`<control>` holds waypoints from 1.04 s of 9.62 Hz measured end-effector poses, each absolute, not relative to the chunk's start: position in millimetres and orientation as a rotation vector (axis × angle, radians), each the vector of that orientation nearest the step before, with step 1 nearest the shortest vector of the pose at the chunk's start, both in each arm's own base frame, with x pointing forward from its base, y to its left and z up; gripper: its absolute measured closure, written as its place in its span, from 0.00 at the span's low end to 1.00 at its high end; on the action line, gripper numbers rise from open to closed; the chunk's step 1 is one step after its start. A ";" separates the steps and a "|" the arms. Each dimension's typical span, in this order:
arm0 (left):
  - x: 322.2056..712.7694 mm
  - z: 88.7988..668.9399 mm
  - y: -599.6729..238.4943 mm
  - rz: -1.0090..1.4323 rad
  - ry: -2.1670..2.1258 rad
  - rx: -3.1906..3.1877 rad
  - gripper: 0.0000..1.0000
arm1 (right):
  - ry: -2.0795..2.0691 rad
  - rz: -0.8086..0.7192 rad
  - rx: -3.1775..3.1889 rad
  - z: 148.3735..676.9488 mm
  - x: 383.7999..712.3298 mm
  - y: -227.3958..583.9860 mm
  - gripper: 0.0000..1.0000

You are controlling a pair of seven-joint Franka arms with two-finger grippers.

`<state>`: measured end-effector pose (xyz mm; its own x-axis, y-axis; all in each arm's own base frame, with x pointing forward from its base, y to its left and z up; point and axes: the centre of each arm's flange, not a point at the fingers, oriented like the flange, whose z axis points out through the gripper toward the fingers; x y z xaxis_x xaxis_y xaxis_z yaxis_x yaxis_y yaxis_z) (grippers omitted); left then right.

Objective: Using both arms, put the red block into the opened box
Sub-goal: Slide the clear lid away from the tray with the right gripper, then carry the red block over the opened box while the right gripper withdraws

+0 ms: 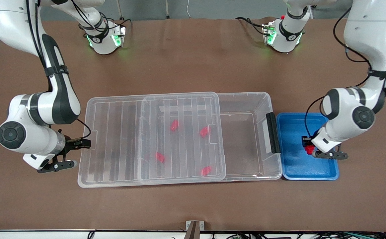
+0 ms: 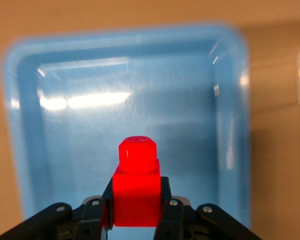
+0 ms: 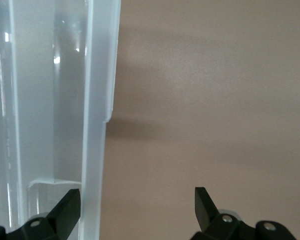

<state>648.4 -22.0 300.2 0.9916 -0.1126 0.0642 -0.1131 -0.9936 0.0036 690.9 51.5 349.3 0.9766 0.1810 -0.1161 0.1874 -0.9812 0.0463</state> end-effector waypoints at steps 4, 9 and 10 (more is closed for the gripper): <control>659.4 412.7 -107.1 0.156 -0.261 3.062 0.64 | 0.063 -0.063 3.083 422.8 691.5 58.2 0.00; 614.2 366.6 -286.1 0.124 -0.223 3.153 0.64 | -0.358 0.025 3.140 634.8 587.1 -37.6 0.00; 612.3 345.2 -299.6 0.077 -0.230 3.143 0.64 | -0.414 0.011 3.142 643.7 571.6 -68.4 0.00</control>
<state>612.3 -299.6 345.2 0.9881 -0.1460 0.0482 -0.1455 -0.9893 -0.0144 571.6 -68.4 643.7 0.9659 -0.2588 0.0030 -0.2586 -0.9656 -0.0280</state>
